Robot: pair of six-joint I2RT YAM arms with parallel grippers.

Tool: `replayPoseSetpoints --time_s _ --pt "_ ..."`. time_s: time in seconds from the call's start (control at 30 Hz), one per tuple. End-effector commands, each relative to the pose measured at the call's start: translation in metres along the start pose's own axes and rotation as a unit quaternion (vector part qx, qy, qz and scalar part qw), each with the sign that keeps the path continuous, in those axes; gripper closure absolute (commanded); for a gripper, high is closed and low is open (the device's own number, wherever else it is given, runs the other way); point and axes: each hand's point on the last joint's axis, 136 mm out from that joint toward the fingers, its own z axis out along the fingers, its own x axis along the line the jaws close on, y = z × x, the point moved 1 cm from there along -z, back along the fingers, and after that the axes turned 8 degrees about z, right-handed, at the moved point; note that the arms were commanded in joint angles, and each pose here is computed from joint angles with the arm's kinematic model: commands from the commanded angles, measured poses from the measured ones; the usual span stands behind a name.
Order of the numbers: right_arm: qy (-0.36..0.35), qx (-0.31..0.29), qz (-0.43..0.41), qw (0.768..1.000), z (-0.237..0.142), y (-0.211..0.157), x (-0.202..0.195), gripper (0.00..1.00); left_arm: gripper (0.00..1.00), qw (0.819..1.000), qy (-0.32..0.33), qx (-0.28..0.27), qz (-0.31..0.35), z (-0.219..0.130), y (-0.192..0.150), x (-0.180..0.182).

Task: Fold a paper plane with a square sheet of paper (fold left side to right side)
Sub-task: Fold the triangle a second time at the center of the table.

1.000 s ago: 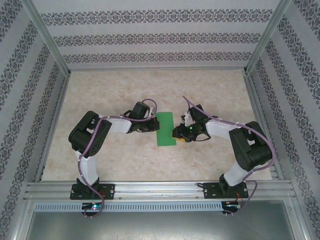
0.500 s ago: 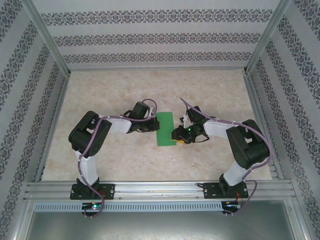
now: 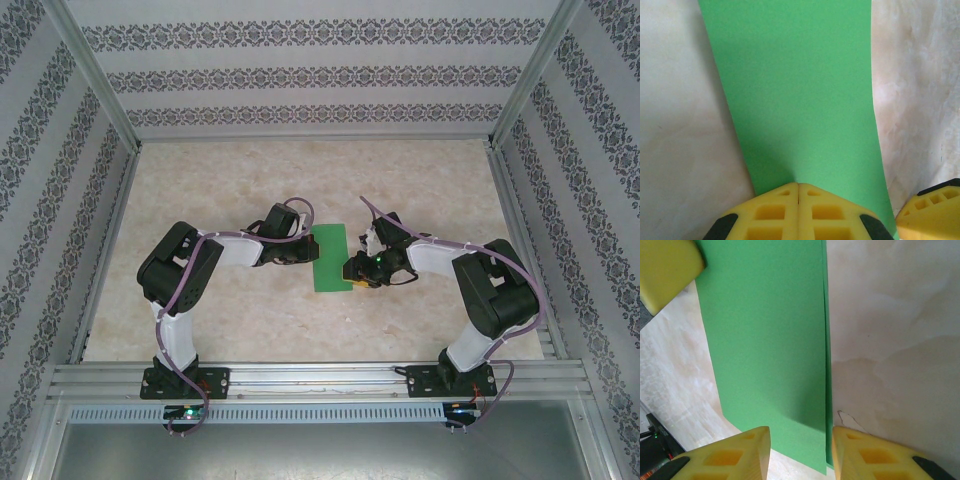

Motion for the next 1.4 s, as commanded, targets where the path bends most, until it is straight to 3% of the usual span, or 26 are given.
replayPoseSetpoints --time_s 0.0,0.67,1.03,1.37 --pt "0.000 0.018 0.004 1.000 0.007 -0.010 -0.003 0.64 1.00 0.999 0.031 0.032 -0.011 0.006 -0.025 0.017" --pt "0.063 0.003 -0.005 0.998 -0.005 0.011 0.018 0.65 1.00 0.999 0.023 0.033 -0.012 0.008 -0.026 0.015" --pt "0.099 -0.004 -0.013 0.995 -0.006 0.039 0.026 0.58 1.00 0.999 0.022 0.030 -0.011 0.007 -0.024 0.014" --pt "0.108 -0.011 0.003 0.994 -0.003 0.059 0.023 0.64 1.00 0.999 0.021 0.027 -0.007 0.004 -0.022 0.012"
